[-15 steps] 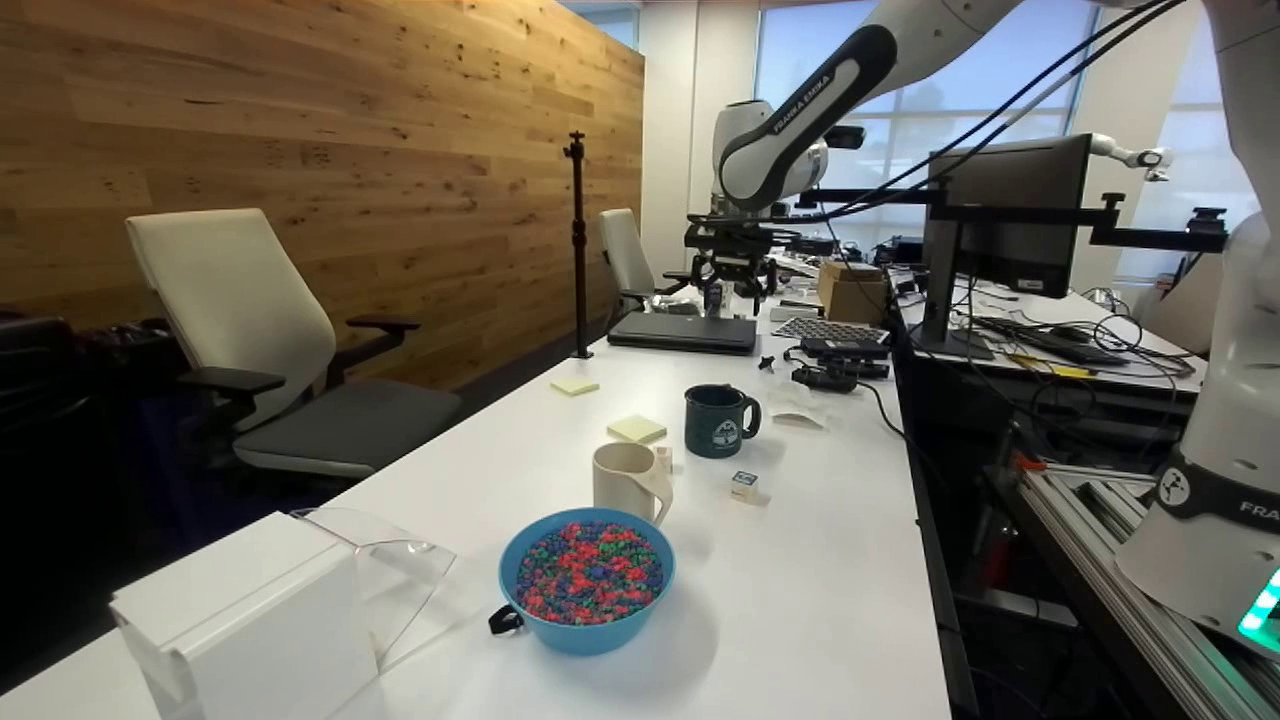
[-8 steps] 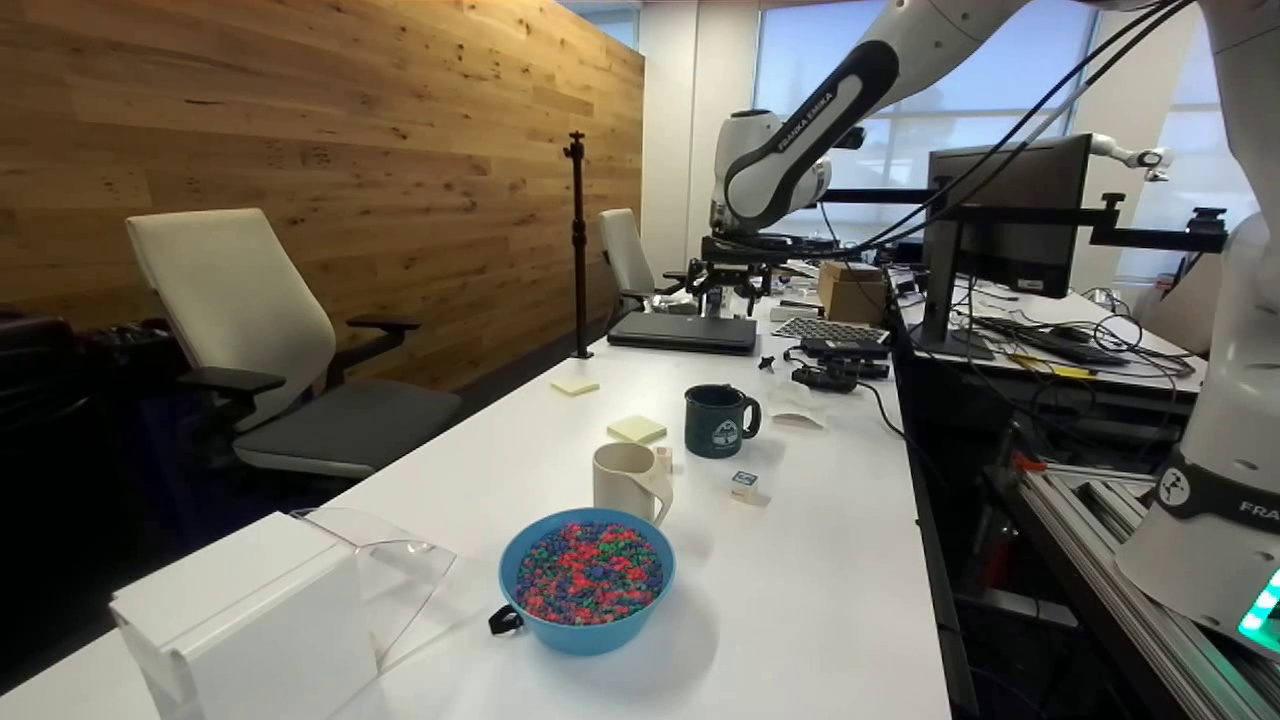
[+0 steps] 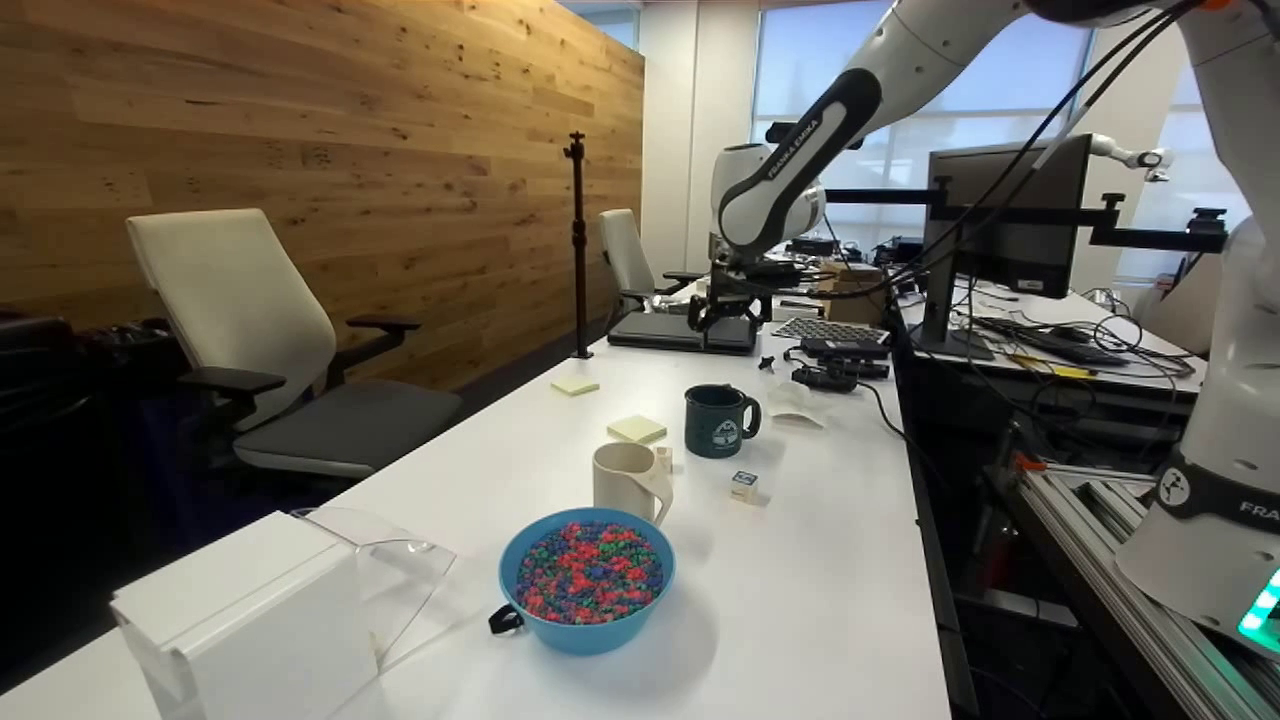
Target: Use the paper towel to wipe the surface
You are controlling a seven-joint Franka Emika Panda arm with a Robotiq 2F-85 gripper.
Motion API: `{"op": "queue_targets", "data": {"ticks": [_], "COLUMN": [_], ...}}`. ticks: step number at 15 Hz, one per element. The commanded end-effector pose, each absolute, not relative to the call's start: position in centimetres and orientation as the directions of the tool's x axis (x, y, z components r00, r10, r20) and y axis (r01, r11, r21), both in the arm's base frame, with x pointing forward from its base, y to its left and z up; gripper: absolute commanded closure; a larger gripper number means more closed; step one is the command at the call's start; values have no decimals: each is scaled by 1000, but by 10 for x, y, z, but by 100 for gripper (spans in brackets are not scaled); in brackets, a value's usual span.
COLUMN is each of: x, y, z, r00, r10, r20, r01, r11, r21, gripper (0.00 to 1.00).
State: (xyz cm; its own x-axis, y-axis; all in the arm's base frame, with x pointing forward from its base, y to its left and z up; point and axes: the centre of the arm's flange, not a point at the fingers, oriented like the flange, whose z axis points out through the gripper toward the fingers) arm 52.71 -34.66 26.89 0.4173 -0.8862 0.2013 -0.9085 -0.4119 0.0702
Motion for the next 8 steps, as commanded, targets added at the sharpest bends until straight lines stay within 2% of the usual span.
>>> {"op": "queue_targets", "data": {"ticks": [1, 6, 7, 8], "x": [532, 530, 521, 520], "y": [-369, -391, -381, -383], "z": [237, 212, 216, 212], "r00": [385, 265, 333, 330], "r10": [-900, -929, -914, -915], "r20": [204, 260, 232, 234], "r01": [-923, -964, -943, -944], "r11": [-375, -262, -322, -318], "r21": [88, 47, 86, 88], "gripper": [0, 0, 0, 0]}}
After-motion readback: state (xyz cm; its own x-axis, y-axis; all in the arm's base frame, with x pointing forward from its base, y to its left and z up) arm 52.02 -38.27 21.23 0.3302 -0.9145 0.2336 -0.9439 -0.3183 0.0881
